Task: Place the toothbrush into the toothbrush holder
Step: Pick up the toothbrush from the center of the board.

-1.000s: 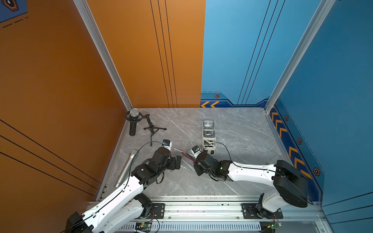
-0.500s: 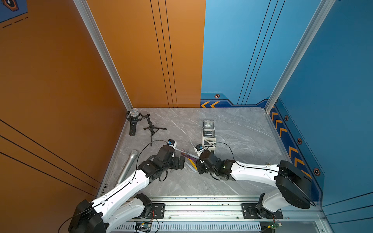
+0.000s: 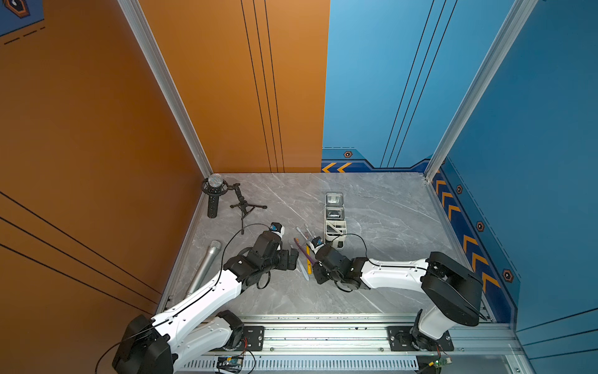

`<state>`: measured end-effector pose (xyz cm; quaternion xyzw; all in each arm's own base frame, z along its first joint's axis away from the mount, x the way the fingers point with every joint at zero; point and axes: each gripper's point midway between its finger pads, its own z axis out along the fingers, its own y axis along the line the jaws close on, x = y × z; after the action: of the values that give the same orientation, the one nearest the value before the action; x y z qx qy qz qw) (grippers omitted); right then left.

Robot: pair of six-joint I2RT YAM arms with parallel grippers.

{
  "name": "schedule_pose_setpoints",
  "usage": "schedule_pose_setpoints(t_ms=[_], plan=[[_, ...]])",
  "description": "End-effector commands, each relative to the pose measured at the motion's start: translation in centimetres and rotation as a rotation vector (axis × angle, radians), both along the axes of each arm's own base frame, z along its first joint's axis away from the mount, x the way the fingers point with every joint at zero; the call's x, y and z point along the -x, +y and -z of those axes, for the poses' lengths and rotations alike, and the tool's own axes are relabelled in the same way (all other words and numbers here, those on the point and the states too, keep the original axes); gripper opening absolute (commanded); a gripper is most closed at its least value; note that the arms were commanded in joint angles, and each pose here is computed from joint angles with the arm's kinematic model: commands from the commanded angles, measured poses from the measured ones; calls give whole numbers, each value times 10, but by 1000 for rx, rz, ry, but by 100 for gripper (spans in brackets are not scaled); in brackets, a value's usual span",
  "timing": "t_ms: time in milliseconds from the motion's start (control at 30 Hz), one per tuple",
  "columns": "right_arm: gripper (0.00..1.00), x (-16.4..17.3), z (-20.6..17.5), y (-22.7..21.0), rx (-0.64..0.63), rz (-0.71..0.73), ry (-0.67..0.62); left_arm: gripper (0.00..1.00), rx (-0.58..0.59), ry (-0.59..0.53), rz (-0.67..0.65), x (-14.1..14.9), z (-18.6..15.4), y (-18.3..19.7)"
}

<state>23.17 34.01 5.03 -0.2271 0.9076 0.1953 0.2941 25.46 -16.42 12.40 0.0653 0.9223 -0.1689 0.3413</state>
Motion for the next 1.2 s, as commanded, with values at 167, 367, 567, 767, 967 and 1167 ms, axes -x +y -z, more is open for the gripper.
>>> schedule_pose_setpoints(t_ms=[167,367,567,767,967,1167], plan=[[0,-4,-32,1,-99,25,-57,98,53,-16,-10,1,-10,2],[0,0,-73,-1,-193,17,-123,96,129,-21,9,2,-27,-6],[0,13,-106,4,-314,-27,-187,85,261,-3,59,1,-52,-29],[0,23,-109,17,-336,-92,-191,70,441,-1,87,-13,-71,-54],[0,27,-117,15,-384,-89,-222,65,511,76,90,-25,-59,-68],[0,30,-117,10,-374,-78,-238,45,494,51,36,-40,-56,-60]])
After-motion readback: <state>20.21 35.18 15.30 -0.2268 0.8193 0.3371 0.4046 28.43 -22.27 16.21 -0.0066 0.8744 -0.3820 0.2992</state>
